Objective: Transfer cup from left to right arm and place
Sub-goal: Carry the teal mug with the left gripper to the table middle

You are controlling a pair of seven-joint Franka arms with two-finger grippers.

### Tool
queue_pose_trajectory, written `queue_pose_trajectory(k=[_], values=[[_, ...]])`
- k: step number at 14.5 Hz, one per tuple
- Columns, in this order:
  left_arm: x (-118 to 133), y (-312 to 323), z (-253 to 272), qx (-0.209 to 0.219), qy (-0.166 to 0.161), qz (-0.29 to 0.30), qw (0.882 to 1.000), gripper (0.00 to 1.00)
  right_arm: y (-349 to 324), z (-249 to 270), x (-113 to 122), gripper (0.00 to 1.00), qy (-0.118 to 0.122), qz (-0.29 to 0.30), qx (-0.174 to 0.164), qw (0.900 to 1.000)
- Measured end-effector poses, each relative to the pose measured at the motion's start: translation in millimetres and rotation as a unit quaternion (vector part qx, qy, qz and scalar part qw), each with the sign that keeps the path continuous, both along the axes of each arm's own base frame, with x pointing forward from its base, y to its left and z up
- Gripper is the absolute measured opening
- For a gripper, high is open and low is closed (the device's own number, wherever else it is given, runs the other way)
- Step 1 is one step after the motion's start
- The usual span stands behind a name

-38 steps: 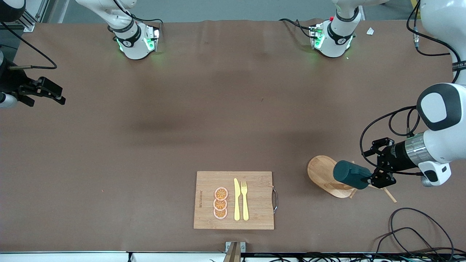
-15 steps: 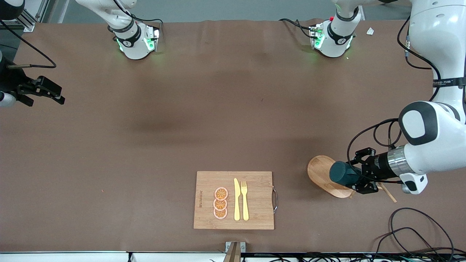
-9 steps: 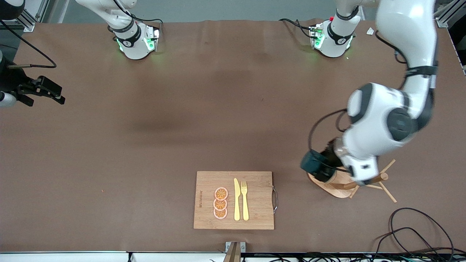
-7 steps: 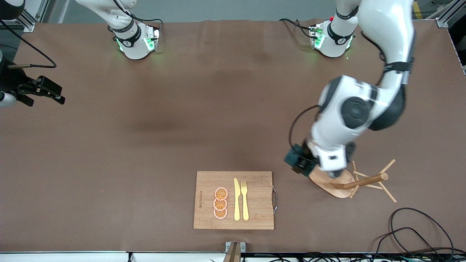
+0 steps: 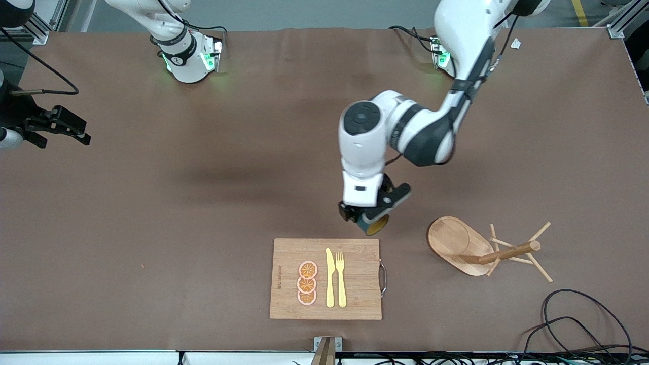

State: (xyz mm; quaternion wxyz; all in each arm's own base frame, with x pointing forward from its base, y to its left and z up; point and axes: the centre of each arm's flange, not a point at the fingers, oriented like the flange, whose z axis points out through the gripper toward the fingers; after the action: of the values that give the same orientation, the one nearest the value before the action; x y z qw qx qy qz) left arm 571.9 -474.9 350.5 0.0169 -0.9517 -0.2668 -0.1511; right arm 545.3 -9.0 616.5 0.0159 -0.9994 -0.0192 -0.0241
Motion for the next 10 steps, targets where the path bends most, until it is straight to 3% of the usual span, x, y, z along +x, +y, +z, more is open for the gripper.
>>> queue_pose_trajectory(k=[5, 10], values=[[-48, -68, -45, 0.046, -0.085, -0.073, 0.993, 0.85, 0, 0, 0, 1.0, 0.0, 0.0, 0.0, 1.0], [-97, -110, -105, 0.11, -0.184, -0.114, 0.97, 0.85, 0, 0, 0, 1.0, 0.0, 0.0, 0.0, 1.0]])
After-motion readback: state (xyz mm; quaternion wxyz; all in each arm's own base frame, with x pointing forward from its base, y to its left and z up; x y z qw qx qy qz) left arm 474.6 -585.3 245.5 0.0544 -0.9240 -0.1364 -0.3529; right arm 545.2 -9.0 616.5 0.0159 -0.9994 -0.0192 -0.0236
